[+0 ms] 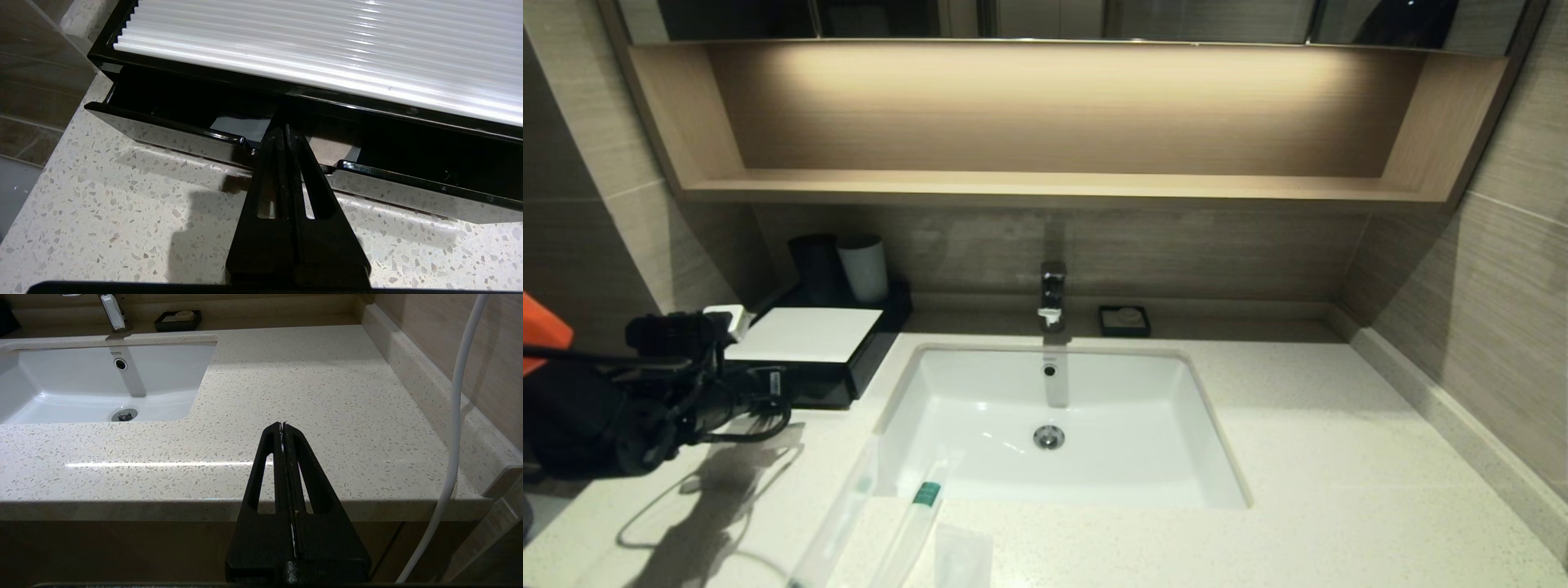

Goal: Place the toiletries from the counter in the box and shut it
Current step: Open the drawer

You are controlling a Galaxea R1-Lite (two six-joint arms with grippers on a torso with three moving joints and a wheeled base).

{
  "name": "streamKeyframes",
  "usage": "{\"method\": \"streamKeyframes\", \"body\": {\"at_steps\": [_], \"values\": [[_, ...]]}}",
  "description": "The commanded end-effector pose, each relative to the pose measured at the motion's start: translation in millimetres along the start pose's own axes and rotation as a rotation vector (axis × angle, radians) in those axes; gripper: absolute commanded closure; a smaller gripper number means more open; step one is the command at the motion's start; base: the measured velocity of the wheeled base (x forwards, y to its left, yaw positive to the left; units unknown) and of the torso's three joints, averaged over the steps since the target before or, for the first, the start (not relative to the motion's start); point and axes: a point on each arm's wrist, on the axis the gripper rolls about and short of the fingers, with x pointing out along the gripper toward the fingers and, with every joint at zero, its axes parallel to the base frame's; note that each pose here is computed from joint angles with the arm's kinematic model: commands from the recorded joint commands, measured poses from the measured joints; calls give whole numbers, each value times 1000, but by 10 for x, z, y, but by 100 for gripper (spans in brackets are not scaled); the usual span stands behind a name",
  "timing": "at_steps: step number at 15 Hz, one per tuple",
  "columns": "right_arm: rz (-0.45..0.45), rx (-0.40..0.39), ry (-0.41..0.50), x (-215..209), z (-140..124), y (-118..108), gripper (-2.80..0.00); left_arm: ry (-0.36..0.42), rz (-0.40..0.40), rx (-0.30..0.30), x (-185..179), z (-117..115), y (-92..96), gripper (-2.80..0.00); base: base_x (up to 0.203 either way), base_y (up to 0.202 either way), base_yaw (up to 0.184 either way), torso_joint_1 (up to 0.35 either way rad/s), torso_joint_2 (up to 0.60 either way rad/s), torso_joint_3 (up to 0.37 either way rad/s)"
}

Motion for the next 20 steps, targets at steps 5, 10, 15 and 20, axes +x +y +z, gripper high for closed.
{"method": "streamKeyframes", "body": {"at_steps": [5,10,15,20], "values": [[0,1,2,2,-1,0,0,4,1,-1,37,-21,0,0,0,0,0,0,0,0],[0,1,2,2,-2,0,0,-3,1,-3,77,-2,-1,0,0,0,0,0,0,0],[0,1,2,1,-1,0,0,2,0,-3,103,-16,-3,0,0,0,0,0,0,0],[0,1,1,1,1,0,0,-5,0,-5,156,-8,-6,0,0,0,0,0,0,0]]}}
